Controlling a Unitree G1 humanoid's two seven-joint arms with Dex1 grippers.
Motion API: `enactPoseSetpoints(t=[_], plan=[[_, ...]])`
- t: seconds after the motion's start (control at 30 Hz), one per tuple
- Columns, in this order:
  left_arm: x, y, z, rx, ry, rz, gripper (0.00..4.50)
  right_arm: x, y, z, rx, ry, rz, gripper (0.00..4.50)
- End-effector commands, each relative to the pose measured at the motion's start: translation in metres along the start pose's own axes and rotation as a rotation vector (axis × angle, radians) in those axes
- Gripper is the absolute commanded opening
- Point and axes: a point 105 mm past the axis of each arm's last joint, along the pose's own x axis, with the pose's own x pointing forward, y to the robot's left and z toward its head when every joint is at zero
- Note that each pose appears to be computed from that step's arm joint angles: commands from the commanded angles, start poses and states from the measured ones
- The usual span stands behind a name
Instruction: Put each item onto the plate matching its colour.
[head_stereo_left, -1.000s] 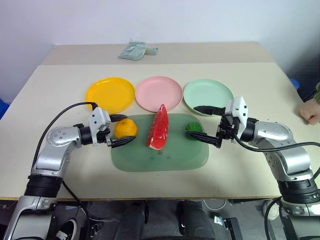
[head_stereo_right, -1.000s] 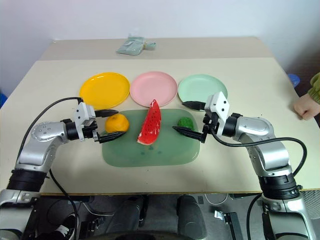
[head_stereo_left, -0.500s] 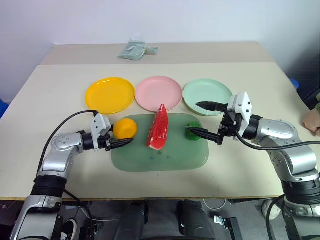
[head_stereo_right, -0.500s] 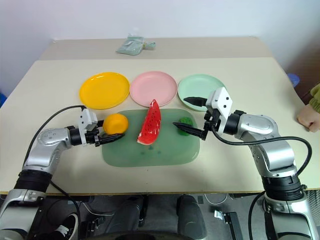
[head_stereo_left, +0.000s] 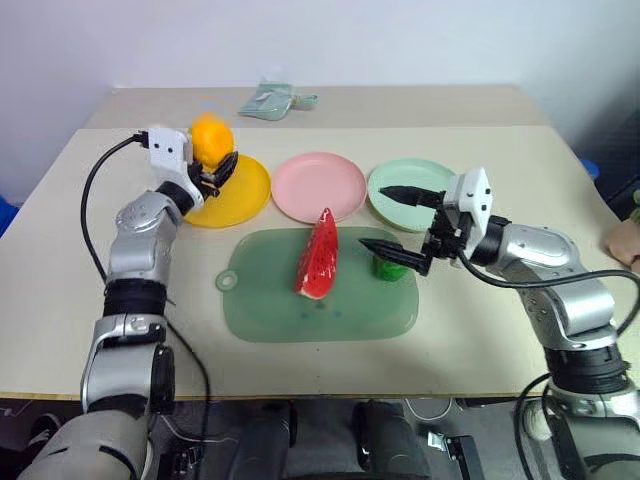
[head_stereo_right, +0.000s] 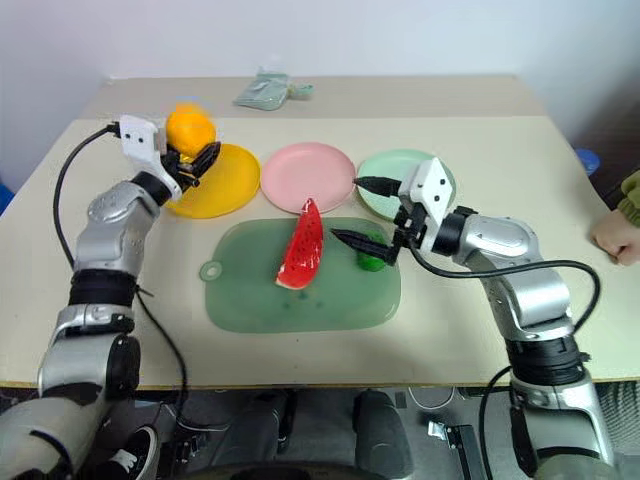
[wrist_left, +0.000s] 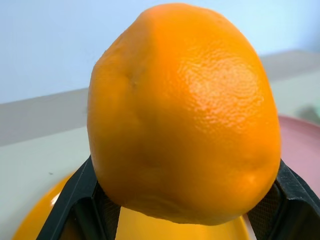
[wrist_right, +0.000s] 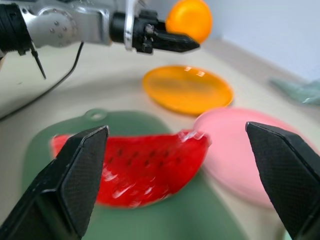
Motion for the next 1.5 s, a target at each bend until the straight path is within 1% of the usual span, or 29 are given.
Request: enactPoseSetpoints(t=[0.03, 0.17, 0.3, 0.4, 0.47, 0.53, 0.57, 0.6, 0.7, 0.73, 0.83, 1.03, 1.07, 1.13, 1.27, 1.33, 1.5], plan=[[0.007, 0.008, -0.008, 0.058, 0.04, 0.06, 2.57, 0.002, -0.017, 0.009, -0.057, -0.038, -0.095, 4.5], [0.012, 0.008, -0.018, 0.033, 0.075, 0.083, 2.57, 0.0, -0.021, 0.008, -0.063, -0.043, -0.123, 4.5], [0.011, -0.001, -0.027, 0.003, 0.081, -0.003, 2.57, -0.006, -0.02, 0.004, -0.054, -0.036, -0.115, 4.5], [0.009, 0.005, -0.028, -0.018, 0.077, 0.02, 2.57, -0.008, -0.02, 0.002, -0.052, -0.035, -0.119, 4.5], [0.008, 0.003, -0.028, -0.044, 0.073, -0.018, 2.57, -0.01, -0.019, 0.0, -0.048, -0.033, -0.116, 4.5], [0.007, 0.009, -0.027, -0.037, 0.07, 0.021, 3.6, -0.01, -0.018, -0.002, -0.053, -0.03, -0.116, 4.5], [0.007, 0.009, -0.026, -0.033, 0.067, 0.028, 3.96, -0.01, -0.018, -0.002, -0.051, -0.031, -0.115, 4.5], [0.008, 0.009, -0.024, -0.013, 0.056, 0.024, 4.44, -0.009, -0.018, -0.003, -0.053, -0.03, -0.114, 4.5], [0.008, 0.007, -0.019, 0.043, 0.041, 0.007, 4.48, -0.008, -0.019, -0.004, -0.053, -0.03, -0.111, 4.5], [0.006, 0.006, -0.02, 0.02, 0.048, -0.017, 4.48, -0.008, -0.02, -0.004, -0.053, -0.031, -0.112, 4.5], [0.003, 0.007, -0.016, 0.06, 0.03, -0.029, 4.48, -0.007, -0.021, -0.005, -0.051, -0.035, -0.111, 4.5], [-0.001, -0.003, 0.026, 0.094, -0.106, -0.096, 4.48, -0.006, -0.019, 0.0, -0.054, -0.036, -0.111, 4.5], [-0.002, -0.003, 0.036, 0.091, -0.142, -0.091, 4.48, -0.006, -0.019, 0.002, -0.063, -0.034, -0.111, 4.5], [-0.004, -0.005, 0.049, 0.113, -0.17, -0.087, 4.48, -0.005, -0.02, 0.008, -0.073, -0.039, -0.115, 4.5], [-0.006, -0.021, 0.057, 0.122, -0.161, -0.146, 4.48, -0.004, -0.02, 0.015, -0.082, -0.041, -0.128, 4.5], [-0.008, -0.036, 0.061, 0.106, -0.151, -0.208, 4.48, -0.006, -0.019, 0.018, -0.087, -0.037, -0.134, 4.5], [-0.014, -0.058, 0.055, 0.088, -0.065, -0.287, 4.48, -0.015, -0.023, 0.022, -0.107, -0.023, -0.18, 4.5]])
